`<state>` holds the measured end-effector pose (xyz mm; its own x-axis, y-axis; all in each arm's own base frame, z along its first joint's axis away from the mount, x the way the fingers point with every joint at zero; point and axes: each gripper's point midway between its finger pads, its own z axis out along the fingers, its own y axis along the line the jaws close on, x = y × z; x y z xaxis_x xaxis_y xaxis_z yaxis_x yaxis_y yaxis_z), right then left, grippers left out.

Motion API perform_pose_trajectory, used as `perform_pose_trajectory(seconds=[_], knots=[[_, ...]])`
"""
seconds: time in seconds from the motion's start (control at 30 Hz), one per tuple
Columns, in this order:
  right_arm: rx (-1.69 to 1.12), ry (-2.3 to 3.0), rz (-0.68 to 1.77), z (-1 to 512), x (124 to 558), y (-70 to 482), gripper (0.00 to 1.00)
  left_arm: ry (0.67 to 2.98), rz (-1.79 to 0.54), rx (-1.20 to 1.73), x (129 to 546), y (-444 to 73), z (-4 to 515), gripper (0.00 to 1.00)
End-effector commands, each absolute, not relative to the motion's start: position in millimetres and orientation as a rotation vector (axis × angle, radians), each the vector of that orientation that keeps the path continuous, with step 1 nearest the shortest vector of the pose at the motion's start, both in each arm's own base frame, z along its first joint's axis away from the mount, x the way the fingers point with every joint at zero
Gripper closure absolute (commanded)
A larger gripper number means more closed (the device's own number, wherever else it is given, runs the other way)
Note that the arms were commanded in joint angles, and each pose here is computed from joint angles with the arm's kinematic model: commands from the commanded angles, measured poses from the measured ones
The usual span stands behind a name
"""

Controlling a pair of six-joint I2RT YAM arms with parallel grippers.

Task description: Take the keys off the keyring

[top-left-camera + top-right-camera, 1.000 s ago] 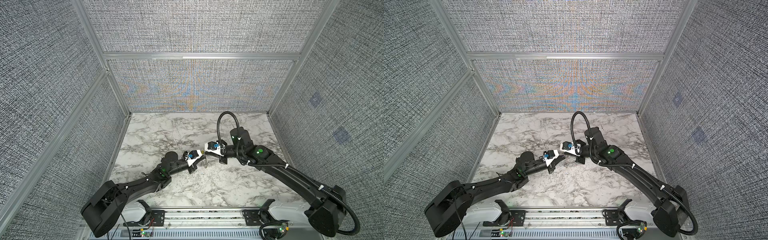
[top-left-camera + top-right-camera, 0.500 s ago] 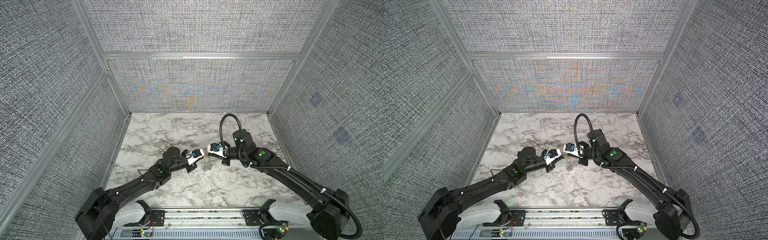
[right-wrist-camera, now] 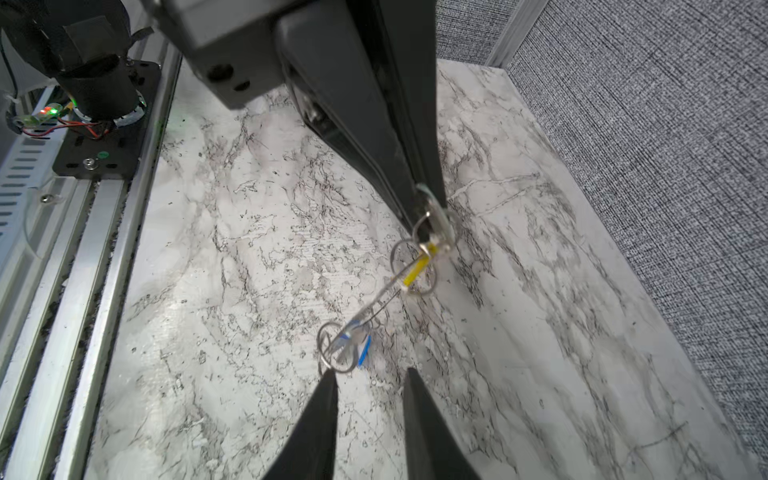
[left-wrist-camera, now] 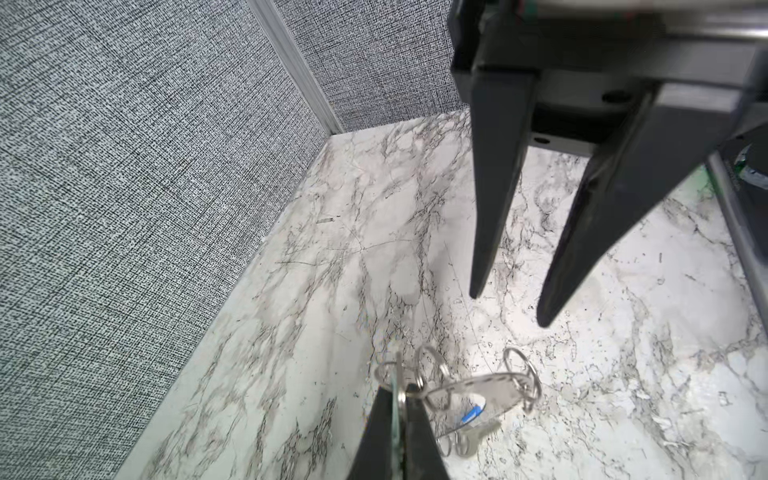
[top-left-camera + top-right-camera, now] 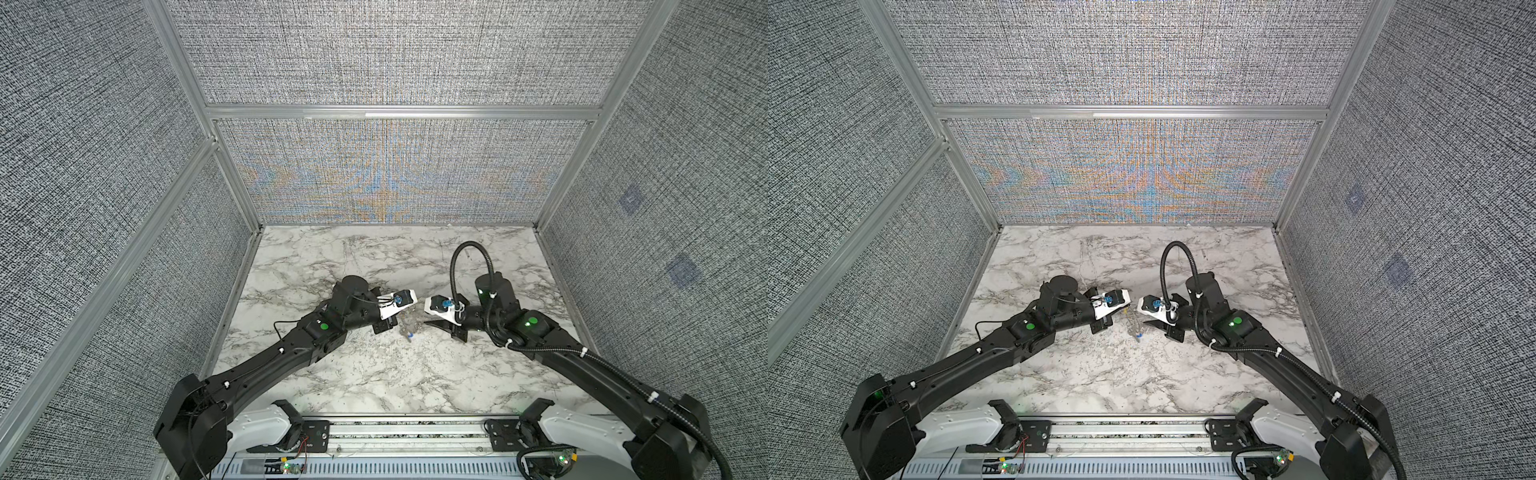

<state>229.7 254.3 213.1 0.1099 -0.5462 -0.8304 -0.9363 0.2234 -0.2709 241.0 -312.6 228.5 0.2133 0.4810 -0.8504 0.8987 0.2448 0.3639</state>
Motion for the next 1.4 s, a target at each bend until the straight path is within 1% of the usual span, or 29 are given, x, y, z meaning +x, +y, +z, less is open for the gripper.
perform_pose_trajectory(seconds=[0.0,0.2,0.37,0.63,0.87,1.37], knots=[[-1.347,1.523,0.529,224.0,237.9,250.8,0.66,1.395,-0.499,1.432,237.6,-316.5,233.2,1.00],[-1.329,1.526,0.549,221.3,240.5,249.9,0.66,1.372,-0.498,1.451,239.3,-321.0,240.2,1.00],[-1.269,1.495,0.580,230.7,244.6,251.3,0.67,1.347,-0.493,1.469,239.2,-323.5,246.9,1.00],[-1.226,1.461,0.619,244.3,245.2,253.9,0.73,1.303,-0.506,1.478,234.7,-325.0,257.1,1.00],[-1.221,1.451,0.702,251.3,244.0,262.2,0.76,1.281,-0.511,1.492,232.1,-326.0,259.5,1.00],[-1.206,1.404,0.826,262.6,242.3,274.8,0.78,1.238,-0.500,1.507,226.5,-327.9,265.5,1.00]])
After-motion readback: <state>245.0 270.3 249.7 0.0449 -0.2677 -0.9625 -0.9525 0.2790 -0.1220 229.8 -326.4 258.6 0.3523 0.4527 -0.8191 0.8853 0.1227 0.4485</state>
